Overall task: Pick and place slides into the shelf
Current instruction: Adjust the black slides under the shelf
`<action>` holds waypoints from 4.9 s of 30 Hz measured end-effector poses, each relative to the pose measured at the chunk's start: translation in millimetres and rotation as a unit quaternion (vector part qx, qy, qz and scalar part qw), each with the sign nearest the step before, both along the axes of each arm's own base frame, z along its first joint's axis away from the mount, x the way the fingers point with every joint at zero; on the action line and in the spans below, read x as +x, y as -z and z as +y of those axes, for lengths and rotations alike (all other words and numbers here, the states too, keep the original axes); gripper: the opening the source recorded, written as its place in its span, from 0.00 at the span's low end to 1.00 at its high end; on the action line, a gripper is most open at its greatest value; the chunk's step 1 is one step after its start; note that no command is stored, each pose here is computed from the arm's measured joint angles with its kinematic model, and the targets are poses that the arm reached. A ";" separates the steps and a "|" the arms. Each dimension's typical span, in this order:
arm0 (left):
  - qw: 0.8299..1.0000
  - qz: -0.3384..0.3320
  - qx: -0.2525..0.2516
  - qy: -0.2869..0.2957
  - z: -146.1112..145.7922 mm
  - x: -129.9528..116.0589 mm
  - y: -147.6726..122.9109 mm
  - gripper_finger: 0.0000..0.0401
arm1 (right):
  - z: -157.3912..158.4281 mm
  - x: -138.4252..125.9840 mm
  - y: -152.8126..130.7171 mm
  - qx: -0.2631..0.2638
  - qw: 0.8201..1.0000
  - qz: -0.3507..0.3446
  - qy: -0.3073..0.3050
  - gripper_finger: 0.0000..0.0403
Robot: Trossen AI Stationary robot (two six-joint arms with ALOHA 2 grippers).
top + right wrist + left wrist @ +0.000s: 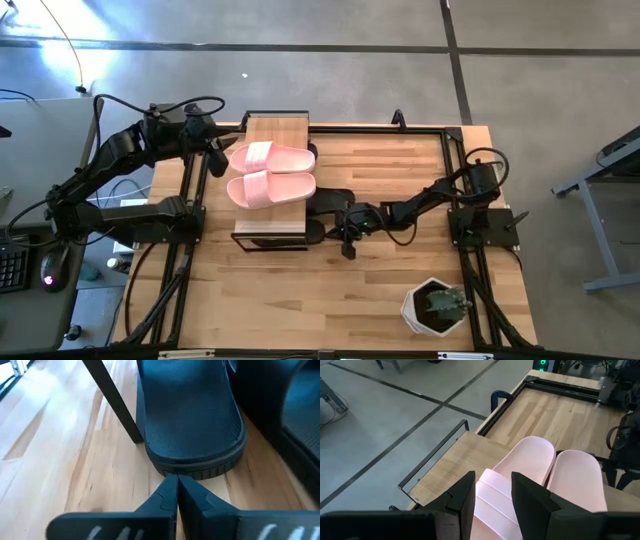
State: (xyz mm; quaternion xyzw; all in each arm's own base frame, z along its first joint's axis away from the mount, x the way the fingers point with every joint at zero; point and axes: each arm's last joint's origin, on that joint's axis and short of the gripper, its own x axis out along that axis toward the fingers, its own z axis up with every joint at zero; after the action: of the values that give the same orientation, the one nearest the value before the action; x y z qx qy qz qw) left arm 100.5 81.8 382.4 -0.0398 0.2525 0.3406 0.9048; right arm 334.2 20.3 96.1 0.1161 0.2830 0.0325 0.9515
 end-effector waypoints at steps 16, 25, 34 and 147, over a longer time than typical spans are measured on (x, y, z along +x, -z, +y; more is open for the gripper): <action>1.000 0.002 0.000 0.001 -0.1 -0.1 0.2 0.28 | 6.4 -6.8 -16.9 -0.050 0.998 0.030 0.028 0.00; 1.000 0.002 0.000 0.001 -0.1 -0.1 0.2 0.28 | 4.0 -49.9 -77.6 -0.146 0.976 0.090 0.134 0.00; 1.000 0.001 0.000 0.000 -0.1 -0.1 0.2 0.28 | -23.2 -112.3 -71.7 -0.066 0.970 0.077 0.220 0.00; 0.905 -0.046 -0.124 -0.404 -10.9 -51.8 79.8 0.01 | -84.8 -42.3 -5.4 0.049 0.992 0.036 0.108 0.00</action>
State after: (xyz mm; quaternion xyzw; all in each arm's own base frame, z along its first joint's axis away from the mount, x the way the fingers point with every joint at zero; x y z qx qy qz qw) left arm 48.7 70.9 302.6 -0.2662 0.2128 0.6410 0.6878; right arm 291.9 -64.4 101.6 0.1940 0.3003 -0.0611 0.9319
